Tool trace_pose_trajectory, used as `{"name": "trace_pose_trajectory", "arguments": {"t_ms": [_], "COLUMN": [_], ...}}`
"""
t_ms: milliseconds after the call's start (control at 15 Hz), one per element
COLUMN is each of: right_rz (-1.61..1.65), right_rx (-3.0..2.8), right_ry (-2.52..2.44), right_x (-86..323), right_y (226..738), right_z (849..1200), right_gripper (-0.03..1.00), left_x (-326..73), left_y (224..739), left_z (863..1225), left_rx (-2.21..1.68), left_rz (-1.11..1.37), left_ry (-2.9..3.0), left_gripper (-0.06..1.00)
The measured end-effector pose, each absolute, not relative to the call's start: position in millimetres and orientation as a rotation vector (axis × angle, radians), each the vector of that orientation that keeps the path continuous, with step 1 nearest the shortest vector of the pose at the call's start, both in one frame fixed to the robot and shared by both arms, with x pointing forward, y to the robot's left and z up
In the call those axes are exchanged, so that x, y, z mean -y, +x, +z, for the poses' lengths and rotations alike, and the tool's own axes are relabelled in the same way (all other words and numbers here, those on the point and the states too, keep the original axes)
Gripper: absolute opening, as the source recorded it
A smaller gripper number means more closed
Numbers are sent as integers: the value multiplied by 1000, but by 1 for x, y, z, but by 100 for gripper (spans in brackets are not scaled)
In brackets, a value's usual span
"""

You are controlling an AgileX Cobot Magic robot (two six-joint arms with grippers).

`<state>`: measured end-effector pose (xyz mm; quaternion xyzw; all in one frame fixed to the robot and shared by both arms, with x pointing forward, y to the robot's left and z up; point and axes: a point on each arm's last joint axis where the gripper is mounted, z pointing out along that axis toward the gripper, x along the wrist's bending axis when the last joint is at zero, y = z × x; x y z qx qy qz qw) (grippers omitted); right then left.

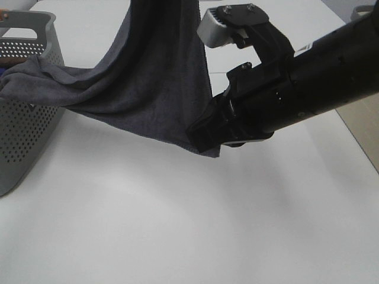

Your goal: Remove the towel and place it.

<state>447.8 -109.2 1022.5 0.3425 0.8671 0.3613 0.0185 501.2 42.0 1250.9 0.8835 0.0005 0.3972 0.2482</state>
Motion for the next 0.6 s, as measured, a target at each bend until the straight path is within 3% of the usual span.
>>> {"name": "trace_pose_trajectory", "arguments": {"t_ms": [267, 333, 600], "right_rz": [723, 558, 464], "right_rx": [-2550, -2446, -2223], "right_ry": [1363, 1341, 1186], "right_x": [126, 137, 154], "right_y": [466, 475, 490], "right_z": [1059, 1086, 1150], "right_gripper": [1, 1, 1], "left_x": [-42, -42, -49], "left_y": [501, 502, 519], "left_z": [1251, 1252, 1268], "left_rx": [-11, -8, -37], "left_rz": [1080, 1102, 1291], "left_ry": [2406, 2396, 2227], "left_gripper": [0, 0, 0]}}
